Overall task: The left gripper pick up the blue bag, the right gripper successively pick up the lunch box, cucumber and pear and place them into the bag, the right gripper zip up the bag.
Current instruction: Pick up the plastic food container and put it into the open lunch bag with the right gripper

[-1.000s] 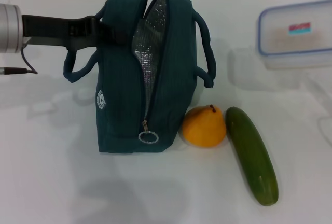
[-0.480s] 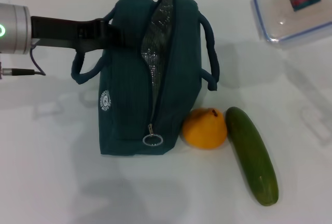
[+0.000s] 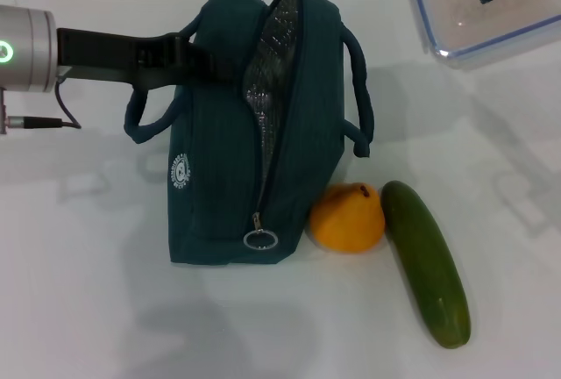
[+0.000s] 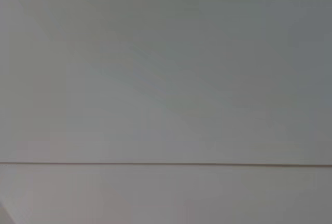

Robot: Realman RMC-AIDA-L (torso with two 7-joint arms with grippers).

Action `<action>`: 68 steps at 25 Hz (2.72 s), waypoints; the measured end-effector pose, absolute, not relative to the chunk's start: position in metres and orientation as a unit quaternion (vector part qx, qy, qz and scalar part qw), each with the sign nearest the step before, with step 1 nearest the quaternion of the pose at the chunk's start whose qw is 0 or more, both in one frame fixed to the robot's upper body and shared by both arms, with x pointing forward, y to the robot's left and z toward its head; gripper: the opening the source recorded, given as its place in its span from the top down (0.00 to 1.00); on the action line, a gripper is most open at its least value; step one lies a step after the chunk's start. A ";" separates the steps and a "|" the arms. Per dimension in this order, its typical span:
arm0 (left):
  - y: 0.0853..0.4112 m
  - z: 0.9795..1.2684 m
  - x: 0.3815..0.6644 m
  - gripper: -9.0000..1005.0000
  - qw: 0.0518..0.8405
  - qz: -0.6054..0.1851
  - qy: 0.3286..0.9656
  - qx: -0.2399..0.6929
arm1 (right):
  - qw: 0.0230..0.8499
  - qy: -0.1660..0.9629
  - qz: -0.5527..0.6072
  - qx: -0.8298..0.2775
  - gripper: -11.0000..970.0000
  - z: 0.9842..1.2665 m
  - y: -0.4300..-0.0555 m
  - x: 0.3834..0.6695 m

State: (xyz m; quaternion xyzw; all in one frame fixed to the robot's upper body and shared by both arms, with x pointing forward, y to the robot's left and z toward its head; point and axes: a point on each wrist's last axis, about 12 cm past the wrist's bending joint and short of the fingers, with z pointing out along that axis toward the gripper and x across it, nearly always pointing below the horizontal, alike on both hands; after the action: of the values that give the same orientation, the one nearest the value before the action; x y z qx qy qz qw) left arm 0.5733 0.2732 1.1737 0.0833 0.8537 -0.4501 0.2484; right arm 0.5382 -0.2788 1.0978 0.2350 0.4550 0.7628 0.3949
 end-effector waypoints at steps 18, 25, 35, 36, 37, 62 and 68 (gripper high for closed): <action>0.267 1.175 0.574 0.95 0.245 -0.451 0.853 0.099 | 0.380 0.451 0.794 0.151 0.84 1.136 -0.236 0.578; 0.265 1.178 0.572 0.95 0.245 -0.460 0.846 0.111 | 0.377 0.473 0.788 0.116 0.83 1.152 -0.208 0.600; 0.259 1.179 0.573 0.95 0.240 -0.459 0.846 0.128 | 0.370 0.529 0.755 0.113 0.82 1.151 -0.189 0.617; 0.259 1.180 0.573 0.95 0.241 -0.459 0.845 0.131 | 0.367 0.536 0.752 0.110 0.82 1.150 -0.187 0.617; 0.258 1.180 0.573 0.95 0.242 -0.459 0.845 0.132 | 0.365 0.541 0.750 0.108 0.82 1.149 -0.185 0.618; 0.260 1.182 0.581 0.95 0.279 -0.451 0.838 0.128 | 0.343 0.606 0.710 0.103 0.80 1.119 -0.179 0.604; 0.260 1.182 0.581 0.95 0.282 -0.450 0.837 0.133 | 0.346 0.619 0.699 0.092 0.80 1.119 -0.175 0.606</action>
State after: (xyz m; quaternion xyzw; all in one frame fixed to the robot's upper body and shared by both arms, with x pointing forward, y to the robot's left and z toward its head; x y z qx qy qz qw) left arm 0.5812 0.2604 1.1822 0.1326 0.8370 -0.4500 0.2817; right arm 0.6065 -0.1746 1.1187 0.0919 0.6187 0.6992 0.3461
